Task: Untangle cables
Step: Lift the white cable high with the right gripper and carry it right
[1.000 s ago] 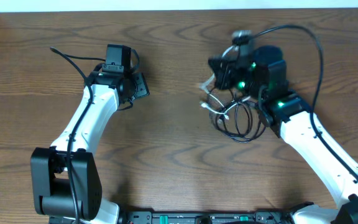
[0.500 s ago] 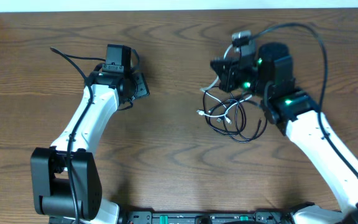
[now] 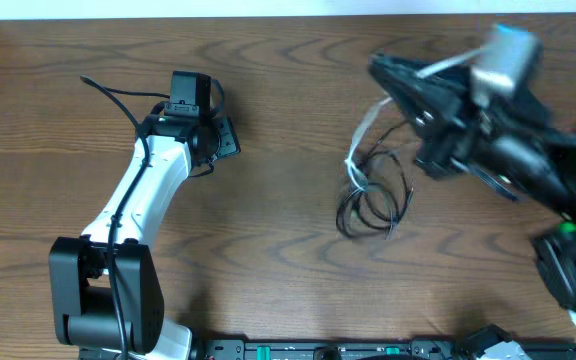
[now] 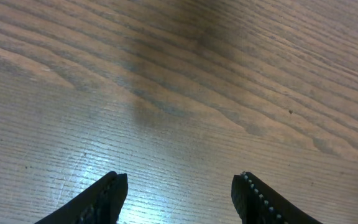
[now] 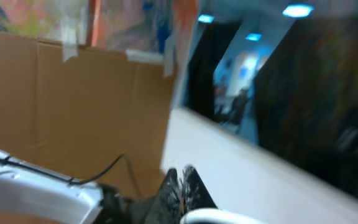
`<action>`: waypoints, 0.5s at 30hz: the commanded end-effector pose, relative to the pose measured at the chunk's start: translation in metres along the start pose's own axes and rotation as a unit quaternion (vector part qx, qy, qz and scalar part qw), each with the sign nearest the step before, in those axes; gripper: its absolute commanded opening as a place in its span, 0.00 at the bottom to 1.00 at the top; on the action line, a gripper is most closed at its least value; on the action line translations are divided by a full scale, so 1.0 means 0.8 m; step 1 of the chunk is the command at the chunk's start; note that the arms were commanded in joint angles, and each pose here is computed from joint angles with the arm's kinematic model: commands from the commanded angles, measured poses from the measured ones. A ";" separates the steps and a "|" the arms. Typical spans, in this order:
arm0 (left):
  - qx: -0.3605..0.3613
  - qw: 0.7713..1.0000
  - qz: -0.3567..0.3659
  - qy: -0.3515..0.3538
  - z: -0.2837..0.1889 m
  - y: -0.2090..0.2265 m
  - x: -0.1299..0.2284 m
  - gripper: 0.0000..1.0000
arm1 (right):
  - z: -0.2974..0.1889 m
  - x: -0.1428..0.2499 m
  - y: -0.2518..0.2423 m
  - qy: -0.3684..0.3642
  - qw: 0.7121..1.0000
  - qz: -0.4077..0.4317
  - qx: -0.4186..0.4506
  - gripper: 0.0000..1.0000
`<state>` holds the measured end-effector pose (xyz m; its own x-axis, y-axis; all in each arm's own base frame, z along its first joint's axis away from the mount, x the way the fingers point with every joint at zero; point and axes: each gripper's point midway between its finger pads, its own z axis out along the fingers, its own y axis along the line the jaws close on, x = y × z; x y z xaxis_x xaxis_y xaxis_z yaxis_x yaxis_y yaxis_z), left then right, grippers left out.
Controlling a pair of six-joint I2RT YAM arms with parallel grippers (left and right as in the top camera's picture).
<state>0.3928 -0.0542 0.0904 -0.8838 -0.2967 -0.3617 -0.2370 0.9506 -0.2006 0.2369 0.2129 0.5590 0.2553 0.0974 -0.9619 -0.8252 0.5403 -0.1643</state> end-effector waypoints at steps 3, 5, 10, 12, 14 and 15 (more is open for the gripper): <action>-0.010 1.000 -0.007 0.005 0.006 0.007 0.004 0.59 | 0.008 0.031 -0.048 0.038 0.995 -0.025 0.093 0.01; -0.010 1.000 -0.007 0.005 0.006 0.007 0.004 0.59 | 0.011 0.036 -0.051 0.043 0.994 -0.023 0.096 0.01; -0.010 1.000 -0.007 0.005 0.006 0.007 0.004 0.59 | 0.023 0.058 -0.059 0.062 0.994 -0.013 0.094 0.01; -0.010 1.000 -0.007 0.005 0.006 0.007 0.004 0.59 | 0.027 0.065 -0.061 0.068 0.993 -0.010 0.094 0.01; -0.010 1.000 -0.007 0.005 0.006 0.007 0.004 0.59 | 0.031 0.072 -0.066 0.074 0.992 -0.007 0.100 0.01; -0.010 1.000 -0.007 0.005 0.006 0.007 0.004 0.59 | 0.032 0.076 -0.070 0.077 0.991 -0.006 0.106 0.01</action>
<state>0.3928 -0.0542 0.0904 -0.8838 -0.2967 -0.3617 -0.2370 0.9506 -0.2006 0.3035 0.2127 0.5185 0.1710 -0.0143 -0.9852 -0.7210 0.6797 -0.1350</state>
